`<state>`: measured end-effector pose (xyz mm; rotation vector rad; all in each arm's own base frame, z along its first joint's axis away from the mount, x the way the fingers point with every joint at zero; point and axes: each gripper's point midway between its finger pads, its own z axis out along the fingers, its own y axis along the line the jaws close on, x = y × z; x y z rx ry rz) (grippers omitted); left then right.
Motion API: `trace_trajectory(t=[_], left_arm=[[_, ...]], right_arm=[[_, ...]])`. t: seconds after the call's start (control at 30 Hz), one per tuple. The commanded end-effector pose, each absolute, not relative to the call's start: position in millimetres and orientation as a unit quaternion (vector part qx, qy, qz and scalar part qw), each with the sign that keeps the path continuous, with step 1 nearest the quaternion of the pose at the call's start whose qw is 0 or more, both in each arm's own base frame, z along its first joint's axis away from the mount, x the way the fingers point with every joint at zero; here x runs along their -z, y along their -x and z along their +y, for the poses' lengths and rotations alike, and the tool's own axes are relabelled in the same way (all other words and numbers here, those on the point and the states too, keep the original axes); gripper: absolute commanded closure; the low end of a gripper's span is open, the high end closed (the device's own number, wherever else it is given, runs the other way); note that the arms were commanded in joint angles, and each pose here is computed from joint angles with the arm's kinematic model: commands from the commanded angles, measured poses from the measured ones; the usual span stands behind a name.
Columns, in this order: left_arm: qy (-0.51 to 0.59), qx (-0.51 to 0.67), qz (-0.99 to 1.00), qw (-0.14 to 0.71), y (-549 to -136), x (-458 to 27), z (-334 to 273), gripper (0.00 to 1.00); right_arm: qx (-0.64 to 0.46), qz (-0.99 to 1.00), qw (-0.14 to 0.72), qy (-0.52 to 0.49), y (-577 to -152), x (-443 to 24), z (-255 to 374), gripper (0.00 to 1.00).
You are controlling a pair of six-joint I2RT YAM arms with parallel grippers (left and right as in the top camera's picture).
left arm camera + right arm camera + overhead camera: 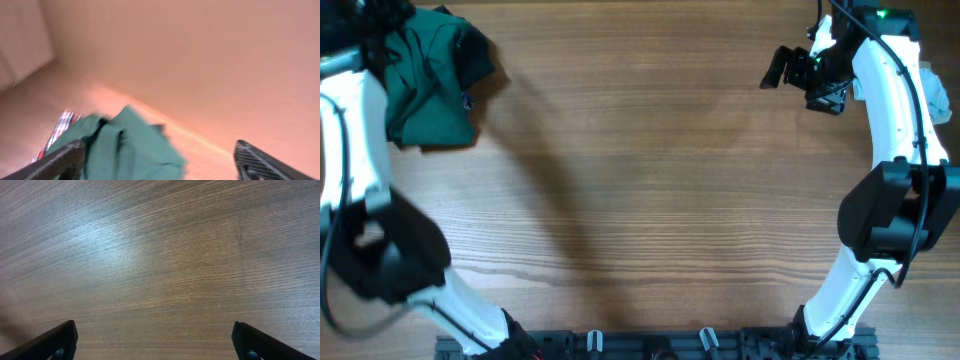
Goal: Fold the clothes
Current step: 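Open the left gripper and withdraw it from the stack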
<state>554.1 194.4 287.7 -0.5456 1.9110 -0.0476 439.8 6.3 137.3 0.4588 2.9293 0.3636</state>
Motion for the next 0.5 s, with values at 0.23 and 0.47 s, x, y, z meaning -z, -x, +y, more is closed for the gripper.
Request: trace_trajectory(t=[0.23,0.47], left_arm=[[0.071,0.159,0.809,0.561,-436,-419,74,0.0],[0.002,0.183,0.839,0.513,-338,-430,18,0.0]], right_arm=[[-0.129,0.976,0.092,-0.152,-439,-153,11,0.02],[-0.134,0.971,0.143,-0.137,-417,-213,18,0.02]])
